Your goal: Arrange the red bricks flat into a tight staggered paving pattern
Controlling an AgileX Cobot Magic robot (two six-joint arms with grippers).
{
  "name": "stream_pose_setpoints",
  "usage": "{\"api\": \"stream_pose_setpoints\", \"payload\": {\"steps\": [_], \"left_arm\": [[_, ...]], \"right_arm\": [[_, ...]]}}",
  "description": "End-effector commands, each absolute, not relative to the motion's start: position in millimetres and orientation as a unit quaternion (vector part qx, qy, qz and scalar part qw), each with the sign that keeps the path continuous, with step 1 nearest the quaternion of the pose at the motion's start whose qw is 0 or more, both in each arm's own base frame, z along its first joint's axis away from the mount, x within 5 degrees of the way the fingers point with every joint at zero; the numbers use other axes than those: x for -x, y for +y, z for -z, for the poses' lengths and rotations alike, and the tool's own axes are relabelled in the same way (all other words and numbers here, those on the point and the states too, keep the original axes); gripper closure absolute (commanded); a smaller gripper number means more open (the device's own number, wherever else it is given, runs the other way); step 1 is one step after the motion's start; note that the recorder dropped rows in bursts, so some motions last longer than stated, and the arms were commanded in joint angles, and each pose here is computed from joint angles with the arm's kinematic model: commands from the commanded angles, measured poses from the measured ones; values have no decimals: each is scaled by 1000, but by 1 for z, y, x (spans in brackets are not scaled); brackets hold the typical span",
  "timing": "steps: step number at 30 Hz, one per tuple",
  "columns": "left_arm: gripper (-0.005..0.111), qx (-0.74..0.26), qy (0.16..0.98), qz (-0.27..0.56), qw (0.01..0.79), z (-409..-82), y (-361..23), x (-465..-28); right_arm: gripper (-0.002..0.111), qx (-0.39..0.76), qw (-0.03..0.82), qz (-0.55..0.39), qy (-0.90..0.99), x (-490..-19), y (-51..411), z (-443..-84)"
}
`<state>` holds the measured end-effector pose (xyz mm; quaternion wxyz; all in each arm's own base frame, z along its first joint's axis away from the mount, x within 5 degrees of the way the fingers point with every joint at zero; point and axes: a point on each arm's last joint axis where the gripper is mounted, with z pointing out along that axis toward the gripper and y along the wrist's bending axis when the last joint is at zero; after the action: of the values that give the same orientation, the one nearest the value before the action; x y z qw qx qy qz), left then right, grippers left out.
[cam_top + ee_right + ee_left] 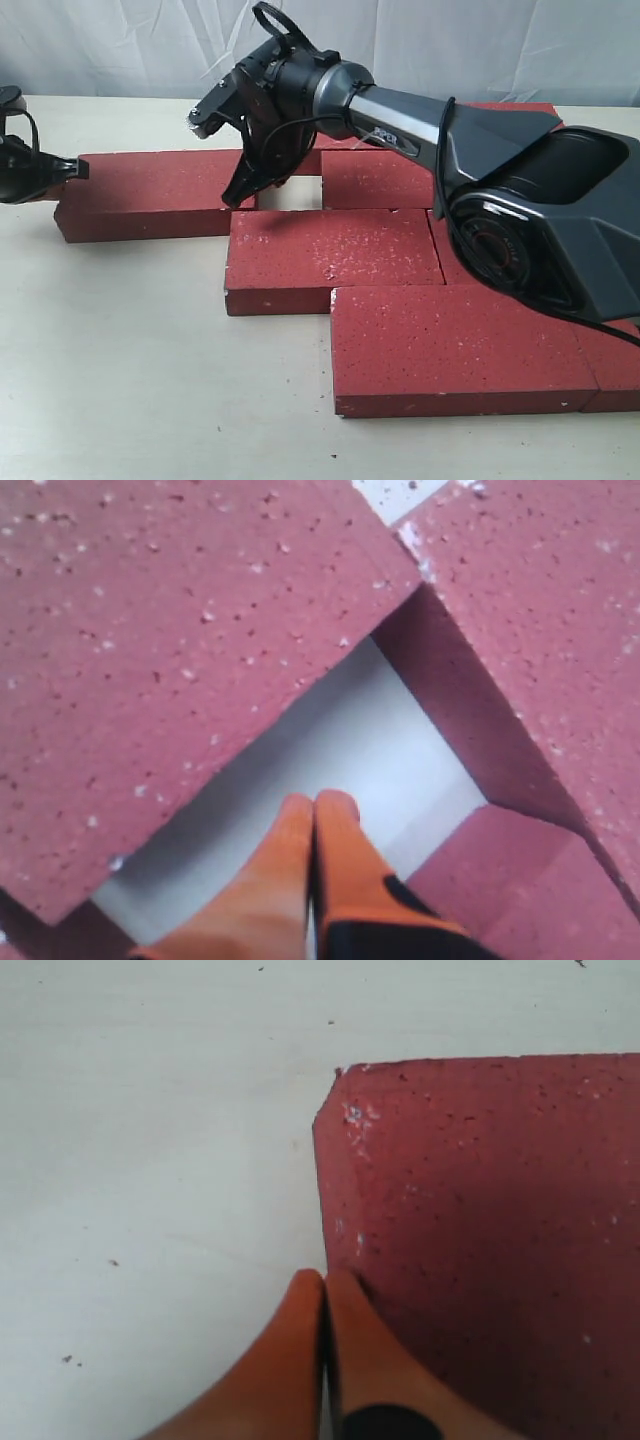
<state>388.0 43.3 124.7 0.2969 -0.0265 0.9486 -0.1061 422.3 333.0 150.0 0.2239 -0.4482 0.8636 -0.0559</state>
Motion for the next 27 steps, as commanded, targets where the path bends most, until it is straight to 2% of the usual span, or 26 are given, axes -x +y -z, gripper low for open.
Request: {"api": "stream_pose_setpoints", "payload": {"steps": [1, 7, 13, 17, 25, 27], "left_arm": [[107, 31, 946, 112, 301, -125, 43, -389], [107, 35, 946, 116, 302, -126, 42, -389], [107, 17, 946, 121, 300, -126, 30, -391], [107, -17, 943, 126, 308, -127, 7, -393], [107, -38, 941, 126, 313, -127, -12, -395], [107, -42, 940, 125, 314, -127, -16, -395]], "right_arm": [[109, 424, 238, 77, 871, -422, 323, -183], [109, 411, 219, 70, 882, -410, 315, -211], [109, 418, 185, 83, 886, -391, 298, -219], [109, 431, 245, 55, 867, -362, 278, -234], [109, 474, 308, 40, 824, -291, 223, -231], [109, 494, 354, 43, 793, -286, 219, -235]]}}
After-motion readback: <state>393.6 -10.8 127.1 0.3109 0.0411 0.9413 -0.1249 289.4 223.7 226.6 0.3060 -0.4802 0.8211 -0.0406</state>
